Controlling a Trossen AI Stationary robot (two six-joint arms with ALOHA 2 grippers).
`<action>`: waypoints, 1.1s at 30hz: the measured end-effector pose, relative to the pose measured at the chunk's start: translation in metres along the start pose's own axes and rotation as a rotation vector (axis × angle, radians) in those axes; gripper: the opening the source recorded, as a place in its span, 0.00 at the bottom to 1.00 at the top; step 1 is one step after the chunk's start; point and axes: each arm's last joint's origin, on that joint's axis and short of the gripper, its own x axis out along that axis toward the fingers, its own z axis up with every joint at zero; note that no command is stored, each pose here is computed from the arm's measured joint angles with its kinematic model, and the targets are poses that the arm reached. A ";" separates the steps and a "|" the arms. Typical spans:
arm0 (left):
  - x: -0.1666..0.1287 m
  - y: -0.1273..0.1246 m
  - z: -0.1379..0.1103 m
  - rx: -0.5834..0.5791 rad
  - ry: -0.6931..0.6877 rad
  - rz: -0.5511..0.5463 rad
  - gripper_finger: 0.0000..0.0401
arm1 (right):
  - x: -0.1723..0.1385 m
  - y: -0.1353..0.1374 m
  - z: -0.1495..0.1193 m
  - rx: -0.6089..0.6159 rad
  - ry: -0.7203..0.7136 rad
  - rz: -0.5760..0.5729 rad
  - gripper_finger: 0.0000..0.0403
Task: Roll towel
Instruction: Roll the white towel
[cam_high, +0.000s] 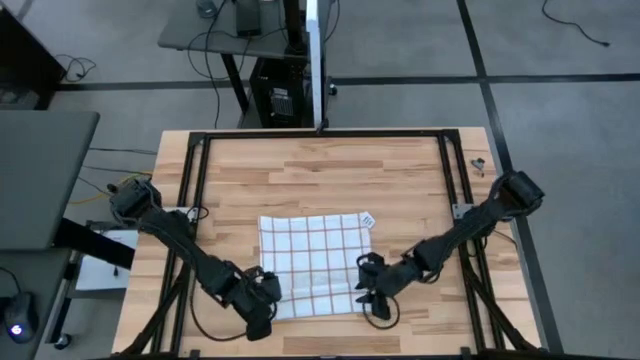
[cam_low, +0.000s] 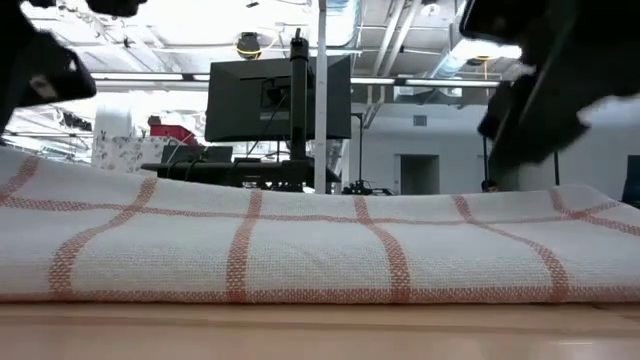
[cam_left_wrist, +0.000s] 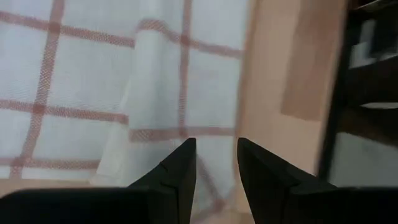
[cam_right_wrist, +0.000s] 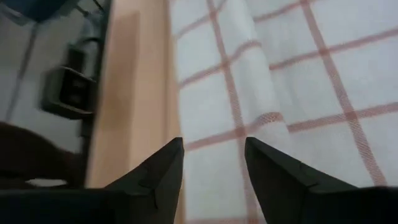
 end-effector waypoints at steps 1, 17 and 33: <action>0.004 0.002 -0.001 0.003 0.017 0.024 0.25 | 0.006 -0.001 -0.003 -0.003 0.001 -0.018 0.38; 0.004 0.019 0.007 -0.064 0.105 0.164 0.25 | 0.003 0.008 -0.007 -0.003 0.010 -0.018 0.33; -0.078 -0.007 0.085 0.083 -0.154 0.003 0.27 | -0.100 0.028 0.064 -0.226 -0.208 0.155 0.34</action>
